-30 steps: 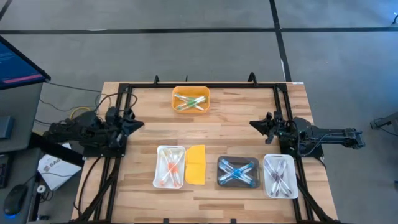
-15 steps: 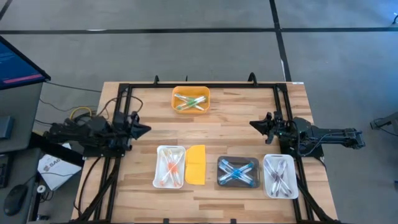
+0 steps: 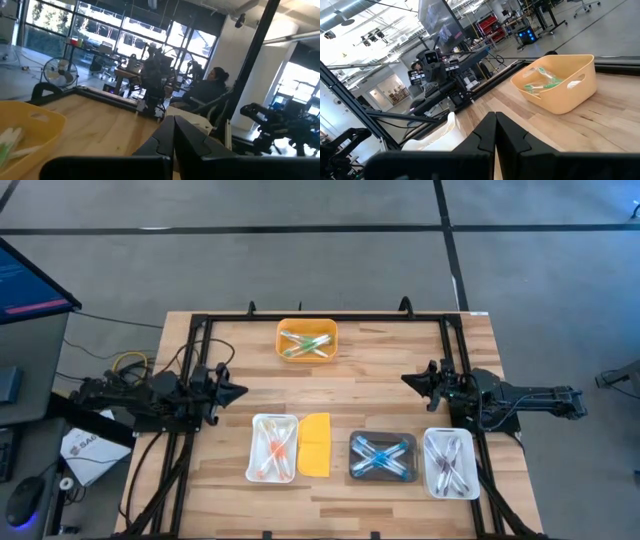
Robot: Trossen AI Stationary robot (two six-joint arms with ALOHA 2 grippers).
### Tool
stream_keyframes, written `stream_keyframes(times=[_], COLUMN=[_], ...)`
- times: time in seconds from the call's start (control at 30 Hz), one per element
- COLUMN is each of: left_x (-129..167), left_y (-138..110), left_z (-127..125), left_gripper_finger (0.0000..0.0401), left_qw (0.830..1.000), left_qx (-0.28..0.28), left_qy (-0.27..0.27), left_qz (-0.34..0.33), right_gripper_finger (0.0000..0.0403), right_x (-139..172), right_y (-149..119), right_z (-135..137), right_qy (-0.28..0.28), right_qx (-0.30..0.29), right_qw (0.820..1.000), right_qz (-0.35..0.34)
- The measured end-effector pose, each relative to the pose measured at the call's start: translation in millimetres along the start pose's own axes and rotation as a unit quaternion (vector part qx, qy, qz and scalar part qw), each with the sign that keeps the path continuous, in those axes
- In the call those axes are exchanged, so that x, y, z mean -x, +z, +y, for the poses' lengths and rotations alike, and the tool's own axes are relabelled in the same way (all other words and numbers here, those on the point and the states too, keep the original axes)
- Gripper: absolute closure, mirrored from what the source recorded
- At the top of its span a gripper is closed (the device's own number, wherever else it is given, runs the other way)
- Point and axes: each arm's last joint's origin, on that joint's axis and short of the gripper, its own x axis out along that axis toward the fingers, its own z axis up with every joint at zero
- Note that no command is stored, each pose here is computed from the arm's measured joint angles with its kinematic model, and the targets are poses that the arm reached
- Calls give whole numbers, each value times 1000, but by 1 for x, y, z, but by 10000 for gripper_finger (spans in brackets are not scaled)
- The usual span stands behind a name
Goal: Pick & Place Toothbrushes
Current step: Return to Home Position
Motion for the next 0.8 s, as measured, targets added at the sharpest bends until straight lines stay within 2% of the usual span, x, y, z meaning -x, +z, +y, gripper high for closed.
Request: stream_keyframes(times=[0.27, 0.8], left_x=[0, -4], left_y=[-2, -7], left_z=[0, 2], left_gripper_finger=[400, 400], left_qw=[998, 997], left_qx=[-64, -65], left_qy=[1, 8], left_qz=[9, 39], right_gripper_finger=[403, 403], right_x=[0, 0], right_y=[0, 0], right_z=[0, 0], right_qy=[0, 0], right_qx=[0, 0], right_qw=[1000, 1000], right_qz=[0, 0])
